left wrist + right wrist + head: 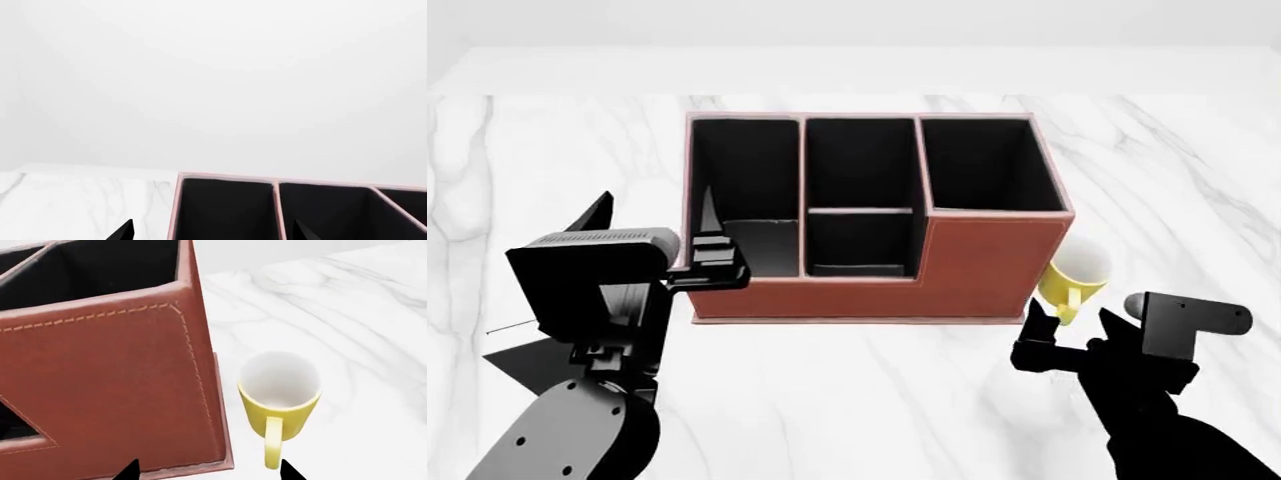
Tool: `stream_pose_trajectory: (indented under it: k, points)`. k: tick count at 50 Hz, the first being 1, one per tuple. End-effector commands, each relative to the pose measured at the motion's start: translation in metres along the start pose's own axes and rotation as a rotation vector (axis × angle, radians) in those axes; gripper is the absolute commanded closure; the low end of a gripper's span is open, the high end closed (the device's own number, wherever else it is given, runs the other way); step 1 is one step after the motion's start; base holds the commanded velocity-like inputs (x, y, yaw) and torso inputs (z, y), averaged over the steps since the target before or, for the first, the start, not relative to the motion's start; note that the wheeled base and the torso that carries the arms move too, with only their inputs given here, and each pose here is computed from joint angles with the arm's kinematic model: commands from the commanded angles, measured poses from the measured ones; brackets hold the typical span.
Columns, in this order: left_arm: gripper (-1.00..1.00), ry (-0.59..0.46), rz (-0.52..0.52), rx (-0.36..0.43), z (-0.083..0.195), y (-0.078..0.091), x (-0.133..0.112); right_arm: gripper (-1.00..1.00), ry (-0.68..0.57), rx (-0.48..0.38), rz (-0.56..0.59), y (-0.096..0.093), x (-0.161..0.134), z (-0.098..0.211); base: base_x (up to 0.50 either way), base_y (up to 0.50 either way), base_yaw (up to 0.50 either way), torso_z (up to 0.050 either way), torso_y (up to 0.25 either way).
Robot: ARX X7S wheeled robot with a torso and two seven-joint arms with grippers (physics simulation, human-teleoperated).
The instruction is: Pick up the yellow and white mug and place it to the right of the caddy.
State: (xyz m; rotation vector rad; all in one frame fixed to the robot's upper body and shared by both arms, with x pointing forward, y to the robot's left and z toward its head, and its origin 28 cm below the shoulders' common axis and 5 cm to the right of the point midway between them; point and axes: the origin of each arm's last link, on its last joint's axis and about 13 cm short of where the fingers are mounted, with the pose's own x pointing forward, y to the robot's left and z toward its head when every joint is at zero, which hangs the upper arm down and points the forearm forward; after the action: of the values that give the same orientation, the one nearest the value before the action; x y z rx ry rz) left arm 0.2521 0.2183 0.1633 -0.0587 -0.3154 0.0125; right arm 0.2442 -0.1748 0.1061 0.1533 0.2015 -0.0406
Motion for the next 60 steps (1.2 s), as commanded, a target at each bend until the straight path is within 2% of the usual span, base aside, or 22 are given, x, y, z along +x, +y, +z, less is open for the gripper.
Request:
stream_pose_trajectory:
  k: [1,26,60]
  points:
    - [-1.00,-0.003,0.000,0.000,0.000,0.000,0.000,-1.00,-0.069,0.000,0.018,0.007,-0.011,0.001,0.00,0.00,0.00,0.000,0.000]
    - [-1.00,-0.011,-0.005,-0.011,0.003,0.001,-0.003,-1.00,-0.194,-0.044,0.007,0.022,-0.042,0.019,0.00,0.00,0.00,0.000,0.000]
    - [-1.00,-0.015,0.001,-0.020,0.006,0.002,-0.003,-1.00,-0.286,-0.078,0.010,0.032,-0.069,0.038,0.00,0.00,0.00,0.000,0.000]
